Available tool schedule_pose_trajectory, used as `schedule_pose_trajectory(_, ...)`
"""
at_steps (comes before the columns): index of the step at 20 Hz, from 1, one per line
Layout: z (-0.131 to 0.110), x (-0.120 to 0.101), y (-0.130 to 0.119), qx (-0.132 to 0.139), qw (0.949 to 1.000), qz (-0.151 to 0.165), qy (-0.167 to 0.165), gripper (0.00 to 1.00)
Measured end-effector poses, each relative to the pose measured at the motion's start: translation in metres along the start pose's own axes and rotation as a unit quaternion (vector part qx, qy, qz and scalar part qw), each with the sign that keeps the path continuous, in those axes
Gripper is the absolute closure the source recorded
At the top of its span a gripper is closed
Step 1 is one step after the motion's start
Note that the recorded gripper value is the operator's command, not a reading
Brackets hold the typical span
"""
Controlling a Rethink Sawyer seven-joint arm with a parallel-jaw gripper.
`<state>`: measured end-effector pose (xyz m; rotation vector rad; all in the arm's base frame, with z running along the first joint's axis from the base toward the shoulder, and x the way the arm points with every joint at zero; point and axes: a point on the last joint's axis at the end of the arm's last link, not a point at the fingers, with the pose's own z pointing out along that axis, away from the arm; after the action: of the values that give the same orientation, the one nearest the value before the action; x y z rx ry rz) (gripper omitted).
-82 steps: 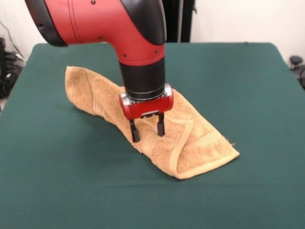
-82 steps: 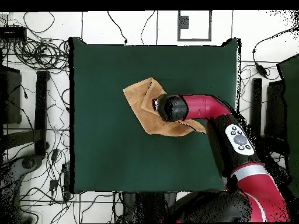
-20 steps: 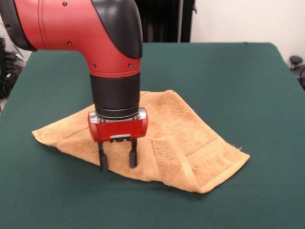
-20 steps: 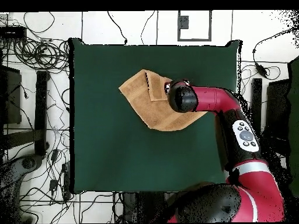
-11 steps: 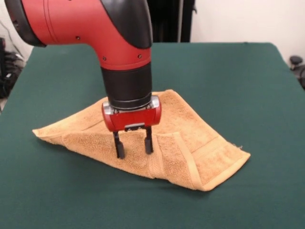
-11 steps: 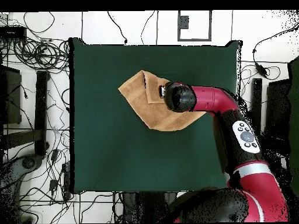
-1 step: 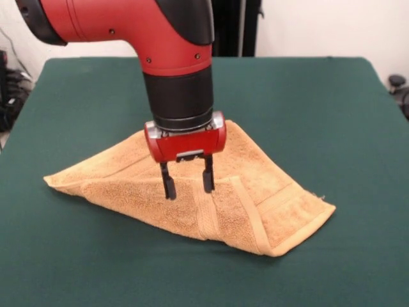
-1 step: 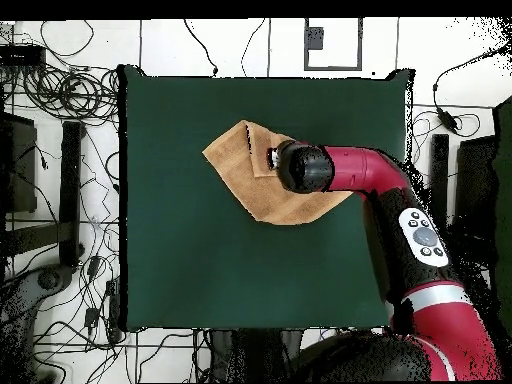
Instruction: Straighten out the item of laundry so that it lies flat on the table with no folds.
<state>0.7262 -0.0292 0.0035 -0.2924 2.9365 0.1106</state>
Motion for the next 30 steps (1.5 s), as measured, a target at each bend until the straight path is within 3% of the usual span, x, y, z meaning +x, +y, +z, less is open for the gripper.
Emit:
schedule_pose_trajectory(7,-0.011,0.003,0.004,-0.003,0.9999,-0.002,0.015,0.00)
schedule_pose_trajectory(14,-0.023,0.005,0.015,-0.023,0.9990,0.014,0.036,0.00)
schedule_pose_trajectory(25,-0.031,0.014,0.049,-0.064,0.9919,0.026,0.107,0.00)
schedule_pose_trajectory(30,-0.027,0.016,0.058,-0.070,0.9906,0.024,0.115,0.00)
